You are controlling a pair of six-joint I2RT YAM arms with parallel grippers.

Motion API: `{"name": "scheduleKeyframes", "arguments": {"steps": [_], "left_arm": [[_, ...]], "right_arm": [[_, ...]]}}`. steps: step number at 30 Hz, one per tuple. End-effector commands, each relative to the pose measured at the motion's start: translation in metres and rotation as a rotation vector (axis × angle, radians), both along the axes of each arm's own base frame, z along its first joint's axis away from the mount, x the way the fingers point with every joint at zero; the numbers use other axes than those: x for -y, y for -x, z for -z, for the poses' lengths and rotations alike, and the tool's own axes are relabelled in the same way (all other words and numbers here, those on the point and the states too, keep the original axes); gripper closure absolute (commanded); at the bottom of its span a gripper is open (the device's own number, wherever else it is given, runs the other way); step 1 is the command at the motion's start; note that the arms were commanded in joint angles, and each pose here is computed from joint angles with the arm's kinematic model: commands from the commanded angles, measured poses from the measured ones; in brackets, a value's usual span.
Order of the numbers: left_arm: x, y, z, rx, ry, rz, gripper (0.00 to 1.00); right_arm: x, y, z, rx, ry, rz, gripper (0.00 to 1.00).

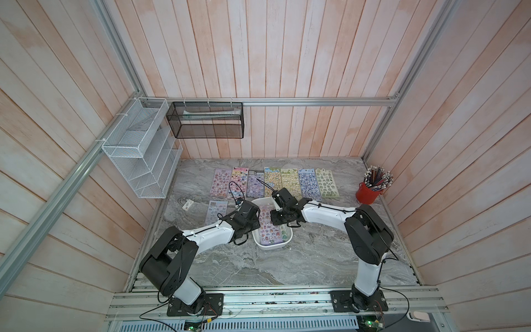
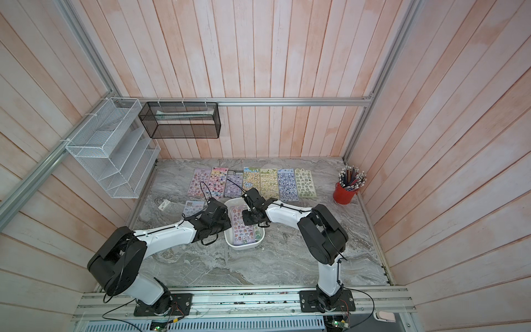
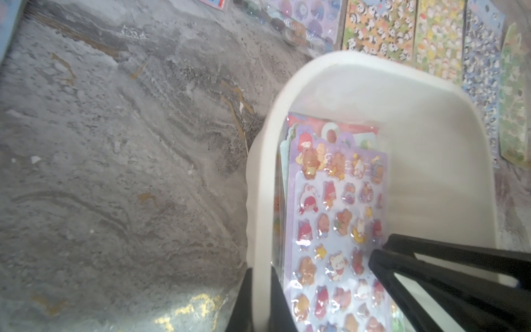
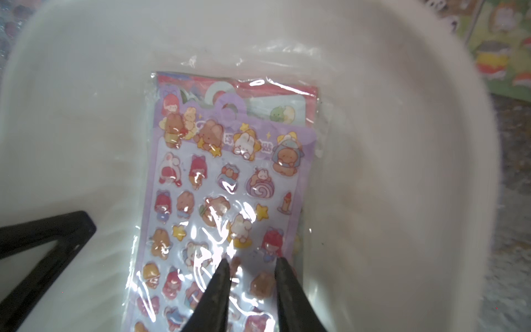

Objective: Take the stickers out of the storage box
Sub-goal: Pick up the sticker from the storage box, then pick up the storage box at the center of the board.

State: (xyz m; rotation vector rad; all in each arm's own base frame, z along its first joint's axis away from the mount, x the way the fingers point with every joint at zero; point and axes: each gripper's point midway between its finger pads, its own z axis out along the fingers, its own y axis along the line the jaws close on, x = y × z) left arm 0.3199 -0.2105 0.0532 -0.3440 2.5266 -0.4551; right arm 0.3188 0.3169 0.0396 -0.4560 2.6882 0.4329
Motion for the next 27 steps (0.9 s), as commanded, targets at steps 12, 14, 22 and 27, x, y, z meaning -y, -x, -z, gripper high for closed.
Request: {"name": "scheduleKeyframes", "arguments": {"steps": [12,14,22,27], "left_arm": [[-0.001,-0.012,-0.004,0.024,0.001,-0.023,1.0],[-0.001,-0.012,-0.004,0.023,0.002,-0.023,1.0],[-0.001,-0.013,-0.005,0.026,0.005,-0.025,1.0],[-0.001,-0.012,-0.006,0.027,0.008,-0.025,1.0]], "right_arm": [[0.03,0.005,0.028,-0.03,0.216,0.015,0.5],[0.026,0.003,0.017,-0.008,0.186,0.016,0.5],[0.026,-0.004,-0.02,0.059,0.14,0.033,0.54],[0.033,0.0,-0.008,0.034,0.184,0.033,0.6]]}}
